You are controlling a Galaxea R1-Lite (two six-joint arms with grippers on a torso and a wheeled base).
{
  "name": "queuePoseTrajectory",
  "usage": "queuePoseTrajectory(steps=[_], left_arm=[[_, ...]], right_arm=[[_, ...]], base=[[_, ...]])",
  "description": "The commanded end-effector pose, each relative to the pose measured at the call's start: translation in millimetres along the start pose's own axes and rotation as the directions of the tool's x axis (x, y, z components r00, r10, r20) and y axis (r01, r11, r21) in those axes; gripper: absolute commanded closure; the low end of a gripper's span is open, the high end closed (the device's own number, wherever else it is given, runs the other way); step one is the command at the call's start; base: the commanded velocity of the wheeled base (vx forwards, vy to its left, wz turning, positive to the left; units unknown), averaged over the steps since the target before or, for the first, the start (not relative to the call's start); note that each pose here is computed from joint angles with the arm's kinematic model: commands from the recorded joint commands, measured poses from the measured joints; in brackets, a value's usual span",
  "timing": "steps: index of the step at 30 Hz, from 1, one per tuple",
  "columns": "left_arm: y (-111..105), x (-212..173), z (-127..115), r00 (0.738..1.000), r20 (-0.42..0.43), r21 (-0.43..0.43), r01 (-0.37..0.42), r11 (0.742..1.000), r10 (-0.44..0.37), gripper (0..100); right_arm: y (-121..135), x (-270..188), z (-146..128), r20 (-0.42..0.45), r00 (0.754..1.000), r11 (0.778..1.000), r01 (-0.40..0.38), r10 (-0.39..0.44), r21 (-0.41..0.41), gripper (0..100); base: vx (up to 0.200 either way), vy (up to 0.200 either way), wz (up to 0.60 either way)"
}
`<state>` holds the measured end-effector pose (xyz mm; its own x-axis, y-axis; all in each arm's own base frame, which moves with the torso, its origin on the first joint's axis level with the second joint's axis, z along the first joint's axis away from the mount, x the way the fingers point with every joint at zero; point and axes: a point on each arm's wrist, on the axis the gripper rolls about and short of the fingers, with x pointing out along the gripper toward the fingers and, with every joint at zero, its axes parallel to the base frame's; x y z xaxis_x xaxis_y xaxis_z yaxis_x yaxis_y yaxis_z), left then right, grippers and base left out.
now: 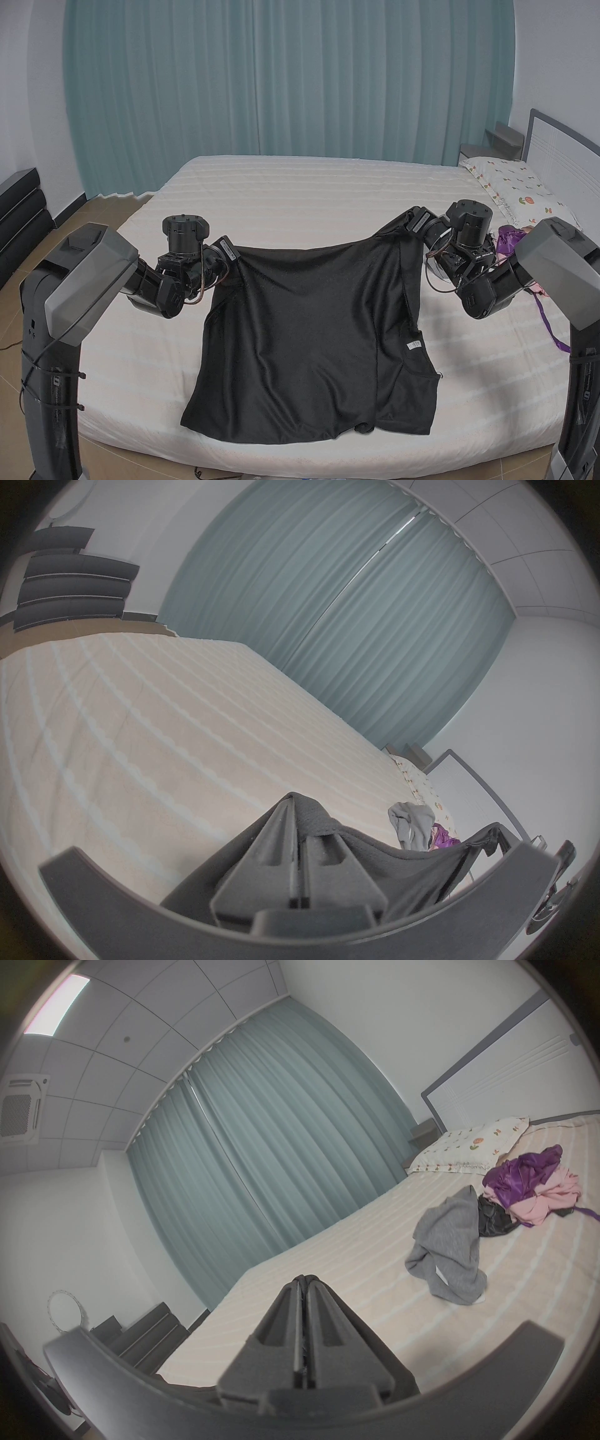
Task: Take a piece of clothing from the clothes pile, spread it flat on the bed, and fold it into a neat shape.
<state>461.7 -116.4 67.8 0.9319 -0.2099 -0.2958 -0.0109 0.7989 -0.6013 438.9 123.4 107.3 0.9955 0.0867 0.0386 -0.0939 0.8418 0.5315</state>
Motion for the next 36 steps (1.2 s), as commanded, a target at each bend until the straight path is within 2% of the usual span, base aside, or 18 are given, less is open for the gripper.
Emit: queuePoseTrajectory(steps=[1, 3, 5, 6, 7, 14, 17, 20, 23, 25, 27, 29, 31, 34, 35, 36], left_arm=[[11, 12, -21, 0.999, -0.043, 0.003, -0.023, 1.0, 0.023, 100], [13, 14, -26, 0.998, -0.052, 0.005, -0.026, 1.0, 0.026, 100], [16, 20, -34, 0.997, -0.065, 0.007, -0.029, 1.0, 0.03, 100], [17, 23, -37, 0.997, -0.067, 0.007, -0.031, 0.999, 0.032, 0], [19, 25, -39, 0.997, -0.07, 0.005, -0.034, 0.999, 0.034, 0], [34, 39, -54, 0.994, -0.087, 0.005, -0.065, 0.998, 0.066, 0], [38, 40, -54, 0.993, -0.087, 0.004, -0.077, 0.997, 0.077, 0], [40, 40, -53, 0.993, -0.08, 0.004, -0.083, 0.997, 0.083, 0], [44, 39, -40, 0.993, -0.022, -0.004, -0.118, 0.993, 0.118, 0], [45, 39, -37, 0.992, -0.011, -0.006, -0.125, 0.992, 0.125, 0], [45, 39, -23, 0.987, 0.066, -0.027, -0.146, 0.989, 0.147, 0], [44, 35, -17, 0.986, 0.08, -0.038, -0.146, 0.989, 0.149, 0], [46, 29, -17, 0.986, 0.057, -0.034, -0.158, 0.987, 0.159, 0], [47, 13, -22, 0.988, -0.056, -0.01, -0.143, 0.99, 0.143, 0], [47, 11, -22, 0.988, -0.07, -0.01, -0.139, 0.99, 0.138, 0], [47, 4, -24, 0.985, -0.126, -0.01, -0.122, 0.993, 0.119, 0]], right_arm=[[-22, 8, -32, -0.058, 0.997, 0.999, 0.044, -0.045, -0.015, 100], [-26, 10, -38, -0.062, 0.997, 0.999, 0.049, -0.05, -0.017, 100], [-36, 14, -56, -0.086, 0.994, 0.998, 0.061, -0.063, -0.023, 100], [-39, 15, -61, -0.094, 0.993, 0.997, 0.068, -0.07, -0.026, 100], [-42, 16, -68, -0.105, 0.992, 0.997, 0.071, -0.074, -0.03, 0], [-62, 18, -95, -0.16, 0.98, 0.993, 0.109, -0.115, -0.048, 0], [-67, 17, -99, -0.178, 0.975, 0.991, 0.125, -0.133, -0.057, 0], [-68, 18, -94, -0.167, 0.977, 0.99, 0.127, -0.135, -0.053, 0], [-64, 18, -69, -0.125, 0.984, 0.991, 0.125, -0.129, -0.04, 0], [-63, 17, -66, -0.123, 0.984, 0.991, 0.127, -0.13, -0.039, 0], [-64, 4, -57, -0.155, 0.979, 0.991, 0.125, -0.13, -0.04, 0], [-66, -5, -59, -0.2, 0.972, 0.993, 0.116, -0.121, -0.037, 0], [-69, -14, -62, -0.24, 0.963, 0.993, 0.114, -0.12, -0.038, 0], [-74, -30, -67, -0.313, 0.944, 0.994, 0.1, -0.107, -0.038, 0], [-74, -32, -68, -0.321, 0.942, 0.995, 0.096, -0.103, -0.037, 0], [-74, -38, -68, -0.349, 0.933, 0.996, 0.081, -0.088, -0.033, 0]], base=[[0.0, 0.0, 0.0], [0.0, 0.0, 0.0], [0.0, 0.0, 0.0], [0.0, 0.0, 0.0], [0.0, 0.0, 0.0], [0.0, 0.0, 0.0], [0.0, 0.0, 0.0], [0.0, 0.0, 0.0], [0.0, 0.0, 0.0], [0.0, 0.0, 0.0], [0.0, 0.0, 0.0], [0.0, 0.0, 0.0], [0.0, 0.0, 0.0], [0.0, 0.0, 0.0], [0.0, 0.0, 0.0], [0.0, 0.0, 0.0]])
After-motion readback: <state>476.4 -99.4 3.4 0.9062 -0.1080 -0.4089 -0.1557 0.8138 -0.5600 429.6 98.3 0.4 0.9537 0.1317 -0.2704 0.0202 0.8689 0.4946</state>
